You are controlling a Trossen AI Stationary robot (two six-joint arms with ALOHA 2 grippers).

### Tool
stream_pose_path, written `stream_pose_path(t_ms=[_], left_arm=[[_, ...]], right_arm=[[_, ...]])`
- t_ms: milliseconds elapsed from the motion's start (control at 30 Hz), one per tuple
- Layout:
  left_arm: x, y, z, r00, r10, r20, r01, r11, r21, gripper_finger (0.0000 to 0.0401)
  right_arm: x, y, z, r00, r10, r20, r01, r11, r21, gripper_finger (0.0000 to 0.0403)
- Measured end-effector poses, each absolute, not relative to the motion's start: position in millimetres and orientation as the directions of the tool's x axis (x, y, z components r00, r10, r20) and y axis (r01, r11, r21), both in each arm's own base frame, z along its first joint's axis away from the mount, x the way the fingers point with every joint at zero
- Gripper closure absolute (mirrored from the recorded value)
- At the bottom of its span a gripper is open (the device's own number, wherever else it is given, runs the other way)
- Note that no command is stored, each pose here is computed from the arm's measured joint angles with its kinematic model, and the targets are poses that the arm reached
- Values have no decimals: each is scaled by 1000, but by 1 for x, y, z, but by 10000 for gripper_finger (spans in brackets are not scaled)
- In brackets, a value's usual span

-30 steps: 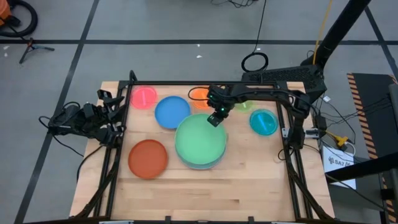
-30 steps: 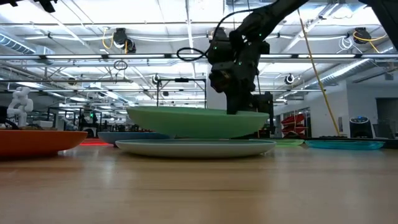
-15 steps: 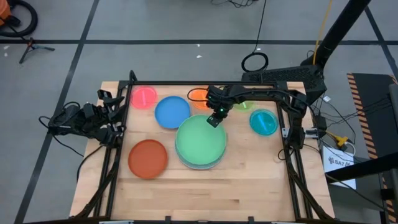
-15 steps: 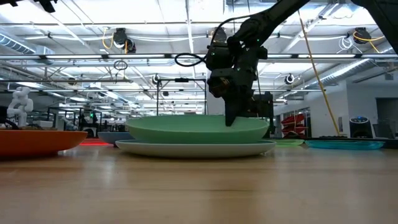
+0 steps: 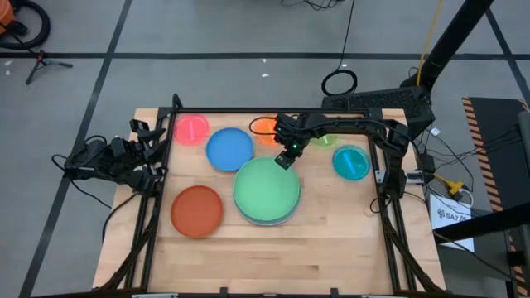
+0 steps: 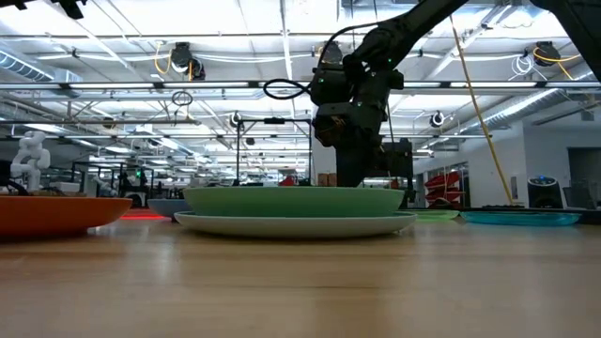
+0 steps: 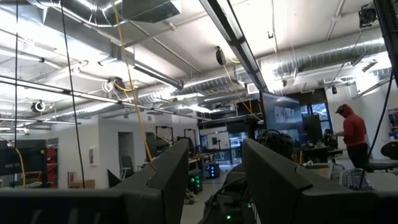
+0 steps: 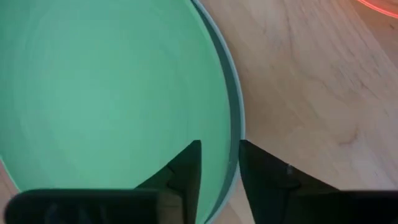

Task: Stack plastic plates
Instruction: Stack the green plate on top of the light blue plate, then stack the dark blue plate on top of the green plate

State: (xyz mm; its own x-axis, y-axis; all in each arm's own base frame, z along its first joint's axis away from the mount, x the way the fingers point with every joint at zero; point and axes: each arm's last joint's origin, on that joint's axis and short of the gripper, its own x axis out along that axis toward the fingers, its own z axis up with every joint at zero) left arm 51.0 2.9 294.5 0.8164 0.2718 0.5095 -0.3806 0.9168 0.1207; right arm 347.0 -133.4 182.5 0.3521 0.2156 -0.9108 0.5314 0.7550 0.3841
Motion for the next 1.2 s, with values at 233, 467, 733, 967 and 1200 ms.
stream_pose_path(t_ms=[233,467,733,967,1200], left_arm=[[51,3,294,820,271,504,-377,919,118,242],[53,3,291,835,277,475,-369,923,112,242],[56,3,285,864,285,416,-344,936,74,242],[63,1,282,884,285,371,-308,951,5,242],[81,0,279,897,332,292,-340,940,-21,242]], right_arm=[[341,-133,190,338,218,-916,535,756,378,272],[339,-109,213,349,104,-931,430,865,257,278],[320,-68,239,541,59,-839,262,936,235,282],[287,-46,245,722,51,-690,143,965,221,282],[256,-38,243,849,36,-528,60,985,163,282]])
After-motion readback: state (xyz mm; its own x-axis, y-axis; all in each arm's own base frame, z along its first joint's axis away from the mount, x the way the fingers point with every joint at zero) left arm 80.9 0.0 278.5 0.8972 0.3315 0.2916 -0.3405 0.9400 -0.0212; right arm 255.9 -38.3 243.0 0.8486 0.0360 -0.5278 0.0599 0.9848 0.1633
